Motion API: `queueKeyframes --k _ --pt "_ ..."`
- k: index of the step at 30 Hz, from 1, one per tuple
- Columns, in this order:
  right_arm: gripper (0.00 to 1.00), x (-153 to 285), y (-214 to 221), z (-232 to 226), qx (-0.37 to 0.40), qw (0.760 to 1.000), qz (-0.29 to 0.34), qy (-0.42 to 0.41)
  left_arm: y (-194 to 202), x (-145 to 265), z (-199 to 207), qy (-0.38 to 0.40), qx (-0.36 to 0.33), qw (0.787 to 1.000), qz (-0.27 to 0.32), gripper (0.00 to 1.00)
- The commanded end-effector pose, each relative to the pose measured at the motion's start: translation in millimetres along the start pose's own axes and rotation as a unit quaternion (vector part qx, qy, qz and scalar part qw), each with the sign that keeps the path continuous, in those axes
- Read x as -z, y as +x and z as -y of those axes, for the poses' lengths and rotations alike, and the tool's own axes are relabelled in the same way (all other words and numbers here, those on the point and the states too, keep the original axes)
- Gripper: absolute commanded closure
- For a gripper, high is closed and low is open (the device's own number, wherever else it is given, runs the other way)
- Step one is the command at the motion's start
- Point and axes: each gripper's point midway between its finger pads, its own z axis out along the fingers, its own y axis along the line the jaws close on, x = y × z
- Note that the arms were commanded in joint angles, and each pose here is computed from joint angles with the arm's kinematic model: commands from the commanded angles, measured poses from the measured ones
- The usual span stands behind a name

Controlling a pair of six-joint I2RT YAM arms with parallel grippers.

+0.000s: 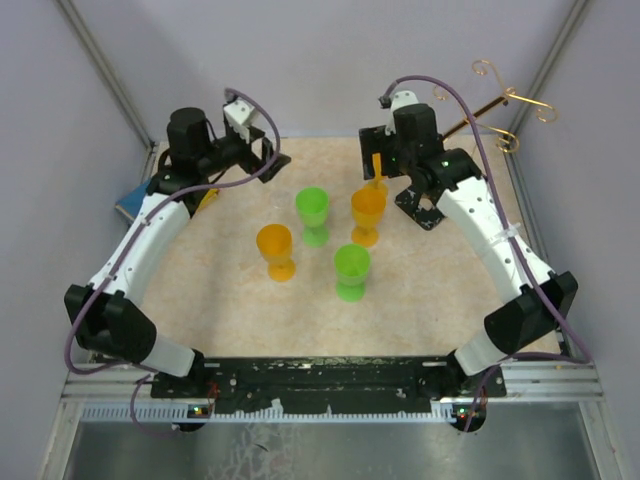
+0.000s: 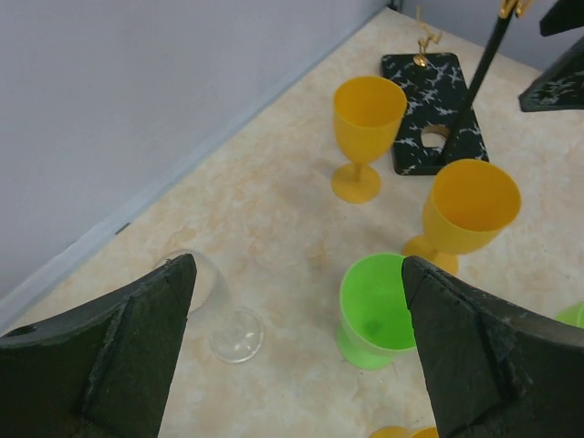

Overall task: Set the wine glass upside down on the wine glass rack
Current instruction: Pick up the wine glass at the center of the board.

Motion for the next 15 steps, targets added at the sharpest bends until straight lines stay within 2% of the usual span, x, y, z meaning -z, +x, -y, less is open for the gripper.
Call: queueKeyframes --k 1,8,15 --pt "0.11 -2 15 -9 0.001 1.000 -0.016 -0.007 15 -6 24 0.010 -0.025 0.999 -0.027 0.00" --pt "0.14 -20 47 -8 -0.011 0.998 -0.063 0.020 43 -17 34 -0.003 -0.020 0.998 -0.066 0.00" --pt "0.12 -39 75 0 -0.013 0.992 -0.112 0.057 74 -33 35 -0.013 -0.007 0.994 -0.106 0.02"
